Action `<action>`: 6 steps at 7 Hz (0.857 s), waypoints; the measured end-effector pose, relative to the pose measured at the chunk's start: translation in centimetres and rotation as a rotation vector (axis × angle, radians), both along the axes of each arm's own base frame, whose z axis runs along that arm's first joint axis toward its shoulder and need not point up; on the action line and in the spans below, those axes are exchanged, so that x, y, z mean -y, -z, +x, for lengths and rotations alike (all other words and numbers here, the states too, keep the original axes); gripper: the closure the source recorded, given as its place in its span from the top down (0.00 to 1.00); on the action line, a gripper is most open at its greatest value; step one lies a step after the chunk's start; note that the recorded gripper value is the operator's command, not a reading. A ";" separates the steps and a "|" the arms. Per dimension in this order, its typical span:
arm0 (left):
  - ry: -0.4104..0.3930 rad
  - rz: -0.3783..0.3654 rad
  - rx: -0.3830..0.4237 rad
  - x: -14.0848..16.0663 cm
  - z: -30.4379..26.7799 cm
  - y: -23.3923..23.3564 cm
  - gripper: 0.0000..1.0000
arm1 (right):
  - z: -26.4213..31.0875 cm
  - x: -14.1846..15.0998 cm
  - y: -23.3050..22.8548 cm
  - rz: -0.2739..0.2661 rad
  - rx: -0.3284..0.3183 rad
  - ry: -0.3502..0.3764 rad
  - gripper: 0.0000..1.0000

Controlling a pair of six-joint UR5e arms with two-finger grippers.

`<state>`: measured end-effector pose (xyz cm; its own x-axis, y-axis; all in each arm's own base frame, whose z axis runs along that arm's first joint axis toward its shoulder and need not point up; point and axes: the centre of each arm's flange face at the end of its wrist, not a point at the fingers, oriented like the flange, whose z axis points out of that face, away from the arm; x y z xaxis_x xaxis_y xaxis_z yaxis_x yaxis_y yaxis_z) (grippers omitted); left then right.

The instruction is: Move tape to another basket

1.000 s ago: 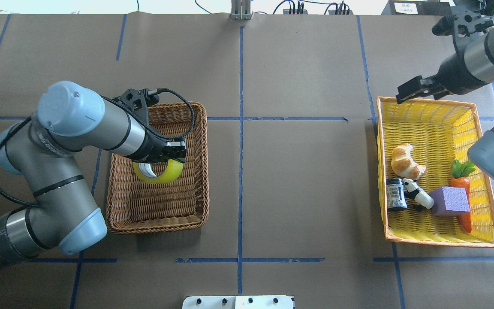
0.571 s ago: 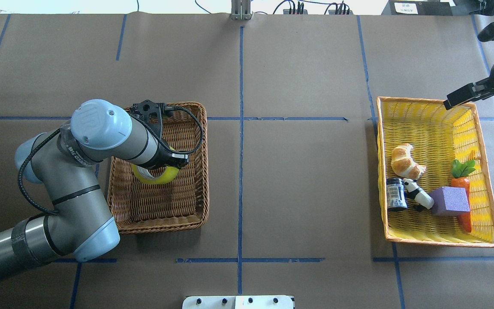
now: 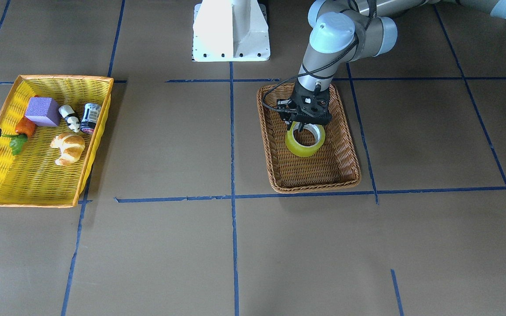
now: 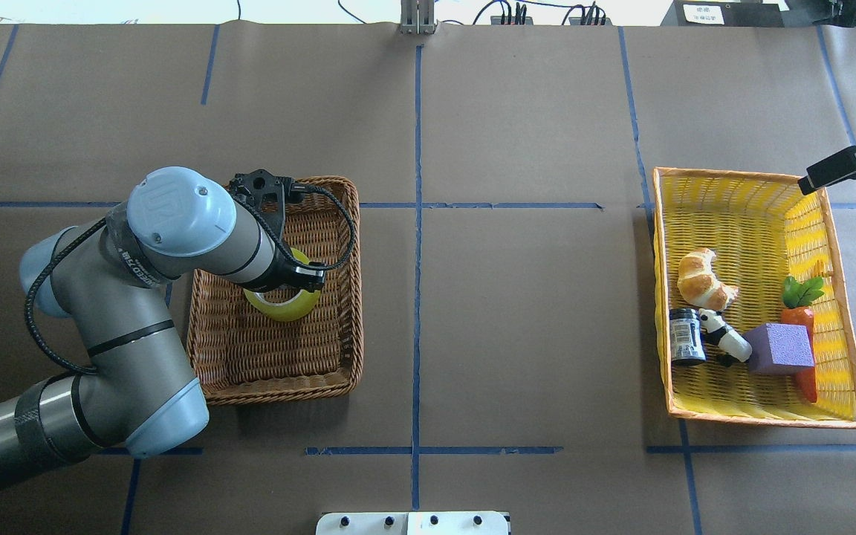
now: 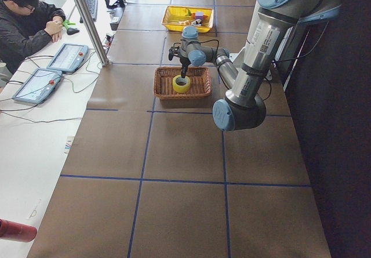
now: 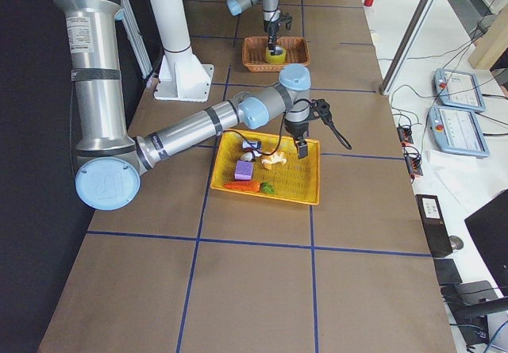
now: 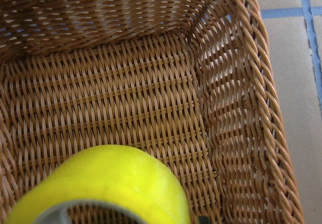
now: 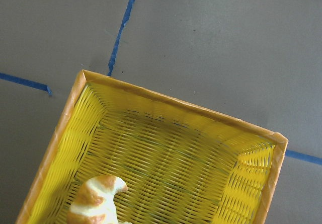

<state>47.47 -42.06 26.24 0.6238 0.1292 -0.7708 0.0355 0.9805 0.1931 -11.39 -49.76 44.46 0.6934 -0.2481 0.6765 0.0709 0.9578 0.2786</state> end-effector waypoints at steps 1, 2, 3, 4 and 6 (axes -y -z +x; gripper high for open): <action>0.002 0.010 -0.002 -0.4 -1.2 1.0 1.00 | 0.7 -0.2 -0.8 -0.001 -0.003 0.007 1.00; -0.009 0.027 0.020 -0.9 -3.4 2.3 1.00 | 1.9 -0.2 -2.2 0.005 -0.008 0.026 1.00; -0.030 0.049 0.048 -0.7 -6.5 3.5 1.00 | 3.6 -0.4 -4.5 0.000 -0.009 0.046 1.00; -0.057 0.046 0.059 0.8 -10.5 3.5 1.00 | 6.2 -1.1 -7.9 -0.013 -0.006 0.065 1.00; -0.109 0.042 0.066 5.4 -19.3 -0.1 1.00 | 13.1 -3.5 -14.6 -0.033 0.040 0.071 1.00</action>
